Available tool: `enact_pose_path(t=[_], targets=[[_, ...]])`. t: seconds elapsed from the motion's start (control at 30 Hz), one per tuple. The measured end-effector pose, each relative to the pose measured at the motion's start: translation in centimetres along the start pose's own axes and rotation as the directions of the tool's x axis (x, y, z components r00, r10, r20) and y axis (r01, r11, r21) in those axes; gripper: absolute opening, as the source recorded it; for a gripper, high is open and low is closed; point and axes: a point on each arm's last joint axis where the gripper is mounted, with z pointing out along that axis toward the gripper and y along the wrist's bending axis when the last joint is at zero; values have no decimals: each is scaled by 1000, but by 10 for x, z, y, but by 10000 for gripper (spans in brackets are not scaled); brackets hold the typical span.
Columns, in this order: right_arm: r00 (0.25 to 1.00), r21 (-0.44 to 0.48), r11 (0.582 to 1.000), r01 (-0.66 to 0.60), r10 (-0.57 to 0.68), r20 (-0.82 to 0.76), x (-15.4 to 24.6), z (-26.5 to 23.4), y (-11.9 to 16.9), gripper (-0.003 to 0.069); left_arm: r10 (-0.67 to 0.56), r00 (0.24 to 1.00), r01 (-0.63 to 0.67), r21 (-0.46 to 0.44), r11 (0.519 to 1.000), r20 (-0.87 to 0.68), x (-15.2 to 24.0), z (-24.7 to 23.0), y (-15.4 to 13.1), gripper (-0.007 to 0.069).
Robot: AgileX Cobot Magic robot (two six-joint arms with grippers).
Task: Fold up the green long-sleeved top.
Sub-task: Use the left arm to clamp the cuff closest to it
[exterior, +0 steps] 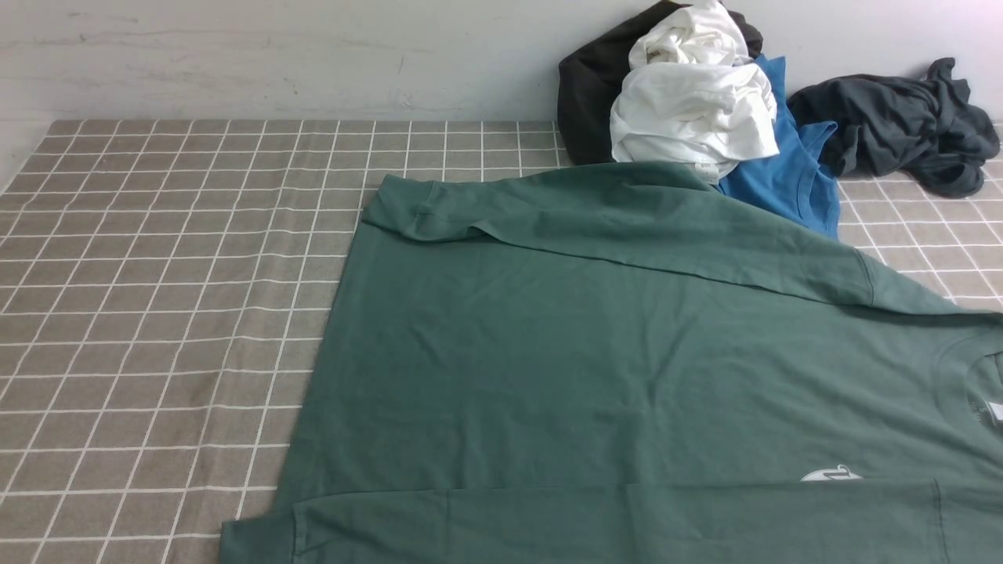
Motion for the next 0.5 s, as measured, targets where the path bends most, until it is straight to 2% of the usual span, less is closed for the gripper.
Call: enact_pose_path(t=[0.03, 0.07, 0.13, 0.2, 0.23, 0.27, 0.3, 0.33, 0.37, 0.43, 0.47, 0.5], targets=[[994, 3, 1000, 6, -6, -110, 5, 12, -2, -14, -2, 994, -1, -23, 1000, -113, 10, 12, 2, -7], [989, 7, 1000, 5, -4, -150, 7, 16, -3, -14, -4, 988, 0, -29, 1000, -151, 13, 15, 2, -7], [914, 61, 998, -28, 51, -402, 28, 33, -8, -14, -34, 913, 9, -64, 998, -406, 42, 30, 5, -7], [809, 100, 994, -44, 94, -580, 50, 39, -9, -14, -55, 805, 14, -73, 997, -591, 66, 36, 5, -7], [733, 107, 993, -53, 111, -671, 62, 38, -7, -14, -46, 712, 5, -61, 998, -701, 82, 40, 3, -7], [673, 108, 992, -68, 126, -729, 72, 38, -4, -14, -41, 644, 9, -46, 999, -764, 92, 41, 1, -7], [650, 107, 992, -67, 124, -750, 74, 37, -4, -14, -39, 609, 6, -44, 999, -792, 97, 42, 1, -7], [524, 74, 992, -101, 116, -844, 91, 35, 6, -14, 2, 464, 16, 10, 1000, -886, 116, 45, -5, -7], [453, 37, 992, -117, 86, -887, 99, 34, 13, -14, 28, 387, 27, 41, 999, -922, 127, 47, -8, -4], [349, -46, 988, -147, 8, -937, 113, 34, 25, -14, 65, 281, 51, 82, 995, -957, 143, 53, -13, 12], [269, -129, 978, -167, -81, -960, 124, 32, 35, -14, 87, 205, 68, 103, 992, -975, 157, 58, -15, 31], [256, -131, 976, -173, -84, -963, 125, 32, 36, -14, 90, 196, 71, 105, 992, -977, 159, 59, -15, 31]])
